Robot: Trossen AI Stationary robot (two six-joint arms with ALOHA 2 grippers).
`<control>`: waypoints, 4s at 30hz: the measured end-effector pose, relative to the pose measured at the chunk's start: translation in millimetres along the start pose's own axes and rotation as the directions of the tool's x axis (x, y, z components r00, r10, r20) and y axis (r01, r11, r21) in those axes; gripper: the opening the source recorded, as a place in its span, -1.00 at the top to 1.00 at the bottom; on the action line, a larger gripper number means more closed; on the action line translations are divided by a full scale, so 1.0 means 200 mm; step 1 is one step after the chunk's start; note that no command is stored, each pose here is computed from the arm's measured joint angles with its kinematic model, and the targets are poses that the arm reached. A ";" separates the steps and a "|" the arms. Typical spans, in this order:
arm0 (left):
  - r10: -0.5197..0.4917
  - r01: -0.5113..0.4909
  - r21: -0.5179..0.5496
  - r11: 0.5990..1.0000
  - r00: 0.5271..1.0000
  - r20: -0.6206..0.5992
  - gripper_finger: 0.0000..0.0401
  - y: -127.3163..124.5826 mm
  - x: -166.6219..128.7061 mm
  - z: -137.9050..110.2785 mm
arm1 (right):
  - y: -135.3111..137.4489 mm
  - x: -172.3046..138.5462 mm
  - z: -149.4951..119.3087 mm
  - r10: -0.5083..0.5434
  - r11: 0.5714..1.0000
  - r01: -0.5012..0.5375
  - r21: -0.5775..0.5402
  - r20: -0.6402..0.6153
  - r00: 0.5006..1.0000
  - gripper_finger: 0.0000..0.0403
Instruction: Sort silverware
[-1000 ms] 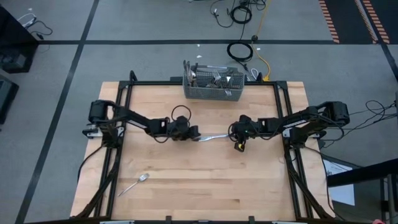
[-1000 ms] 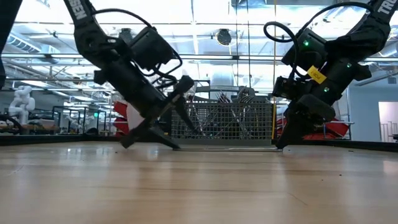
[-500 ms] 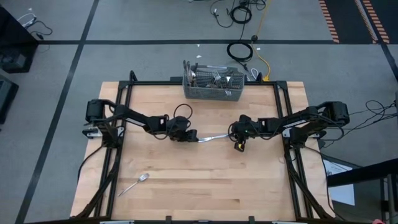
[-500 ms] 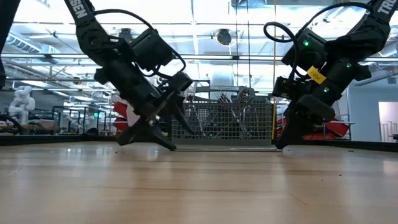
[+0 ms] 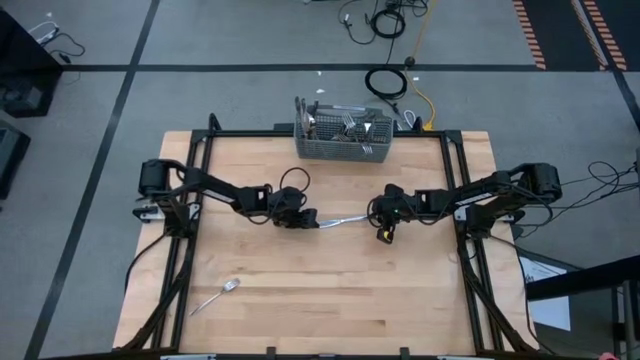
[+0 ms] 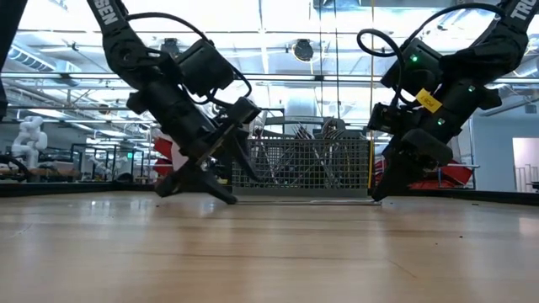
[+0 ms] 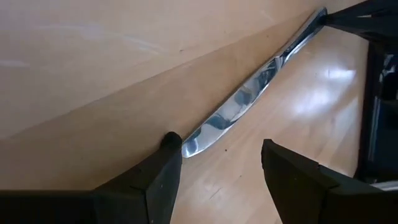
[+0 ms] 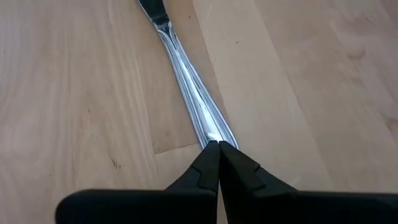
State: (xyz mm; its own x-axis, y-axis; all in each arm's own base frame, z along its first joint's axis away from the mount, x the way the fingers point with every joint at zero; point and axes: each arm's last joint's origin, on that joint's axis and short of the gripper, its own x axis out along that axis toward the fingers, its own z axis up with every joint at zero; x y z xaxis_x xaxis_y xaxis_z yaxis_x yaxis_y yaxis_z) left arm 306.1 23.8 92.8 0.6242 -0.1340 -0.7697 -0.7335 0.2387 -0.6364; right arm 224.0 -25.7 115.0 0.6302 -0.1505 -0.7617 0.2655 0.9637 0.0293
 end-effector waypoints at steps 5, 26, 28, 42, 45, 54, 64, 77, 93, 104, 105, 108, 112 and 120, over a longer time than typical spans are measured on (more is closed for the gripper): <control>-0.057 0.056 -0.016 0.998 0.998 -0.015 -0.14 0.00 0.04 0.01 | 0.00 0.00 0.00 -0.001 1.000 0.001 0.001 0.006 1.000 1.00; -0.107 0.109 0.002 0.994 0.979 -0.172 0.00 -0.01 0.06 -0.03 | 0.00 0.00 0.01 -0.021 1.000 0.021 0.006 0.016 1.000 1.00; -0.109 0.109 -0.010 0.994 0.980 -0.168 -0.08 -0.02 0.06 -0.03 | 0.00 0.00 0.01 -0.021 1.000 0.021 0.006 0.016 1.000 1.00; -0.092 0.095 0.019 0.995 0.986 -0.137 -0.01 -0.03 0.07 -0.09 | 0.00 0.00 0.05 -0.016 0.999 0.012 0.040 0.098 0.995 1.00; -0.089 0.093 0.023 0.995 0.987 -0.131 0.16 -0.03 0.07 -0.09 | 0.00 0.00 0.05 -0.016 0.998 0.010 0.059 0.097 0.995 1.00; -0.087 0.102 0.107 0.989 0.987 -0.137 0.83 -0.03 0.07 -0.10 | 0.00 -0.01 0.06 -0.032 0.999 0.028 0.038 0.114 0.993 1.00; -0.082 0.103 0.199 0.974 0.990 -0.114 0.98 -0.04 0.07 -0.10 | 0.10 -0.07 0.25 0.006 0.966 0.025 -0.257 0.119 0.993 1.00; -0.076 0.102 0.248 0.963 0.991 -0.113 0.99 -0.03 0.07 -0.10 | 0.10 -0.07 0.14 -0.075 0.881 0.025 -0.473 -0.086 0.993 0.98; -0.072 0.125 0.363 0.923 0.985 -0.156 1.00 -0.03 0.08 -0.11 | 0.07 0.05 0.17 -0.006 0.619 -0.030 -0.785 -0.044 0.999 0.13; -0.076 0.133 0.364 0.922 0.983 -0.167 1.00 -0.03 0.08 -0.11 | 0.01 0.23 0.09 0.076 0.697 -0.168 -0.697 -0.161 0.984 0.31; -0.076 0.135 0.368 0.920 0.982 -0.172 1.00 -0.03 0.08 -0.11 | 0.00 0.24 0.08 0.095 0.715 -0.185 -0.675 -0.169 0.981 0.37; -0.075 0.139 0.378 0.915 0.981 -0.179 1.00 -0.03 0.08 -0.12 | -0.02 0.24 0.08 0.131 0.751 -0.216 -0.624 -0.180 0.975 0.59; -0.074 0.138 0.384 0.913 0.981 -0.177 0.97 -0.04 0.08 -0.13 | -0.03 0.25 0.08 0.121 0.790 -0.199 -0.580 -0.170 0.978 0.89; -0.082 0.132 0.375 0.918 0.986 -0.147 0.94 -0.05 0.05 -0.13 | -0.02 0.26 0.10 0.086 0.903 -0.128 -0.409 -0.119 0.989 0.98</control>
State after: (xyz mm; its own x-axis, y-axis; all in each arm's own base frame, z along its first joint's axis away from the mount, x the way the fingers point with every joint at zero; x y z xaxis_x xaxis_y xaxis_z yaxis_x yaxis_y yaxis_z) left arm 313.6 -5.3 89.7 0.6364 -0.2927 -0.7137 -0.4894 0.5620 -0.6668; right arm 270.6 -42.3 88.2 0.5593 -0.0398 -0.8280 -0.1392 0.9802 -0.1411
